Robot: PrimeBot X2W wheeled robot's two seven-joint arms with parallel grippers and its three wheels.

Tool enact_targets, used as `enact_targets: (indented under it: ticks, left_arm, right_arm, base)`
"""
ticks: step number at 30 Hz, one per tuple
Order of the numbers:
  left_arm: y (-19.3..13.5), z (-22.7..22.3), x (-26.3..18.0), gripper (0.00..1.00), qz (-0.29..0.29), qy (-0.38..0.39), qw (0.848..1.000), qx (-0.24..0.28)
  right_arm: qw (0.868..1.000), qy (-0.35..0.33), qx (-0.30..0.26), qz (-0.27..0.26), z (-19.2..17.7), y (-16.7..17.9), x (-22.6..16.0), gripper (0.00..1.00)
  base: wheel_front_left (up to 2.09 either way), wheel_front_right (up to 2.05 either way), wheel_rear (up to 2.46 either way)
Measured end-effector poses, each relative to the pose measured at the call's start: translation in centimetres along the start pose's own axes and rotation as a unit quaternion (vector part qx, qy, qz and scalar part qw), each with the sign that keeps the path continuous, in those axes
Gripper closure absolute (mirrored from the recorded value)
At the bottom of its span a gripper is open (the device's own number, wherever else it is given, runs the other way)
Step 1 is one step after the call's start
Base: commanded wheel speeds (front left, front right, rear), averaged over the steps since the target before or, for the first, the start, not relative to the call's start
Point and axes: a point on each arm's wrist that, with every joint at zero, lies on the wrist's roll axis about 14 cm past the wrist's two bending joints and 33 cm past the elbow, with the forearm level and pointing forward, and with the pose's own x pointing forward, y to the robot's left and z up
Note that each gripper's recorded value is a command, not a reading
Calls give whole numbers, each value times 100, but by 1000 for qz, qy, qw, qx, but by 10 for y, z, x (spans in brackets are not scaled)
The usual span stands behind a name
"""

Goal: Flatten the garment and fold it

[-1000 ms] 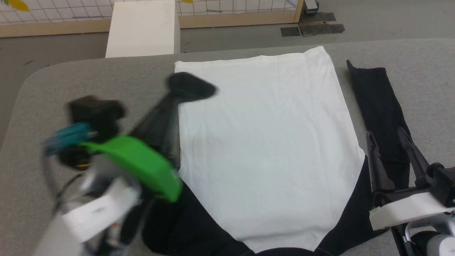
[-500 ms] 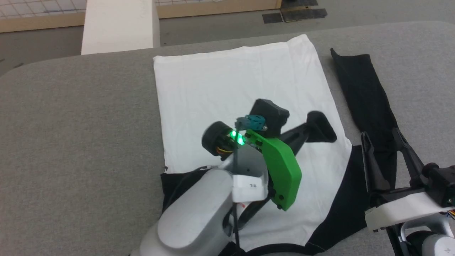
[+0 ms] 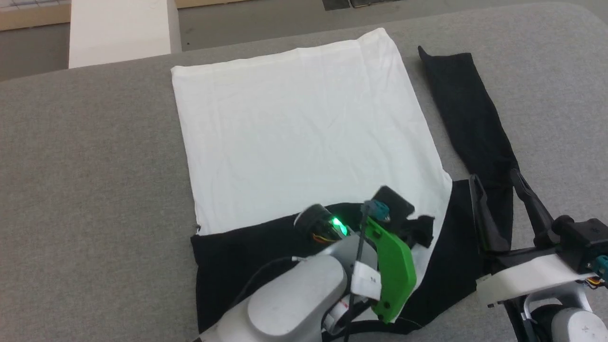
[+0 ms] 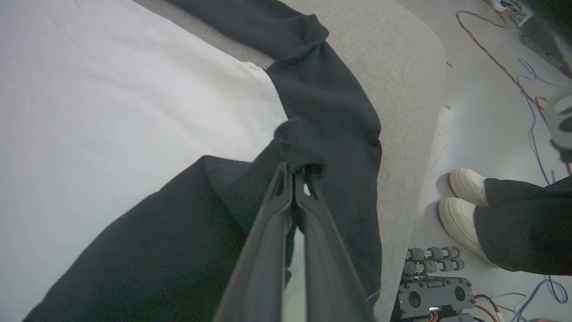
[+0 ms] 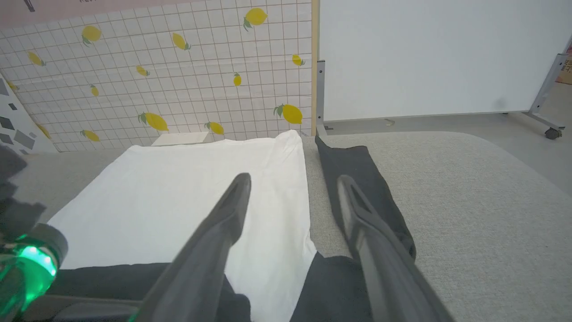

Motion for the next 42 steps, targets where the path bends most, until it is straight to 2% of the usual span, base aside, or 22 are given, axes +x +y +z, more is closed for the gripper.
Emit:
enact_targets:
  ticks: [1,2,3,6,9,11,14,18,22,26,30,33,42]
  left_arm:
    - [-4,-5,2,65,-7,6,1000,-2]
    - [-8,-11,3,8,-17,14,1000,-3]
    - [-10,-14,3,0,-22,19,1000,-9]
    - [-12,-6,2,0,-28,-2,999,-32]
    - [-2,27,-3,0,-12,-70,996,-52]
    - [13,52,-10,0,13,-125,990,-58]
    - [54,81,-36,0,84,-205,974,-49]
    - [124,99,-96,0,212,-279,937,-7]
    - [177,83,-162,0,330,-308,892,12]
    - [206,55,-214,0,414,-305,858,6]
    - [214,40,-246,0,457,-310,834,4]
    - [218,30,-258,0,473,-309,825,6]
    - [239,9,-266,0,494,-306,814,6]
  right_arm:
    - [1000,1,0,-1,0,-1,1,0]
    - [1000,1,0,-2,-1,-1,1,0]
    - [1000,0,0,-3,-1,-2,1,0]
    - [1000,2,0,-5,-2,-3,1,0]
    - [1000,-1,1,-3,-1,-2,2,0]
    - [1000,-3,1,-3,1,-2,3,0]
    - [1000,-5,0,1,3,-1,5,0]
    - [1000,-7,-5,6,6,-1,6,0]
    - [1000,-6,-14,10,7,-4,10,0]
    - [1000,-3,-13,11,7,-10,21,0]
    - [1000,7,-10,6,4,-18,42,0]
    - [1000,21,-13,-6,3,-33,65,0]
    - [994,104,-4,-38,-17,-64,146,0]
  base:
    - [0,0,0]
    - [0,0,0]
    - [0,0,0]
    - [0,0,0]
    - [0,0,0]
    - [0,0,0]
    - [0,0,0]
    - [0,0,0]
    - [0,0,0]
    - [0,0,0]
    - [0,0,0]
    - [0,0,0]
    - [0,0,0]
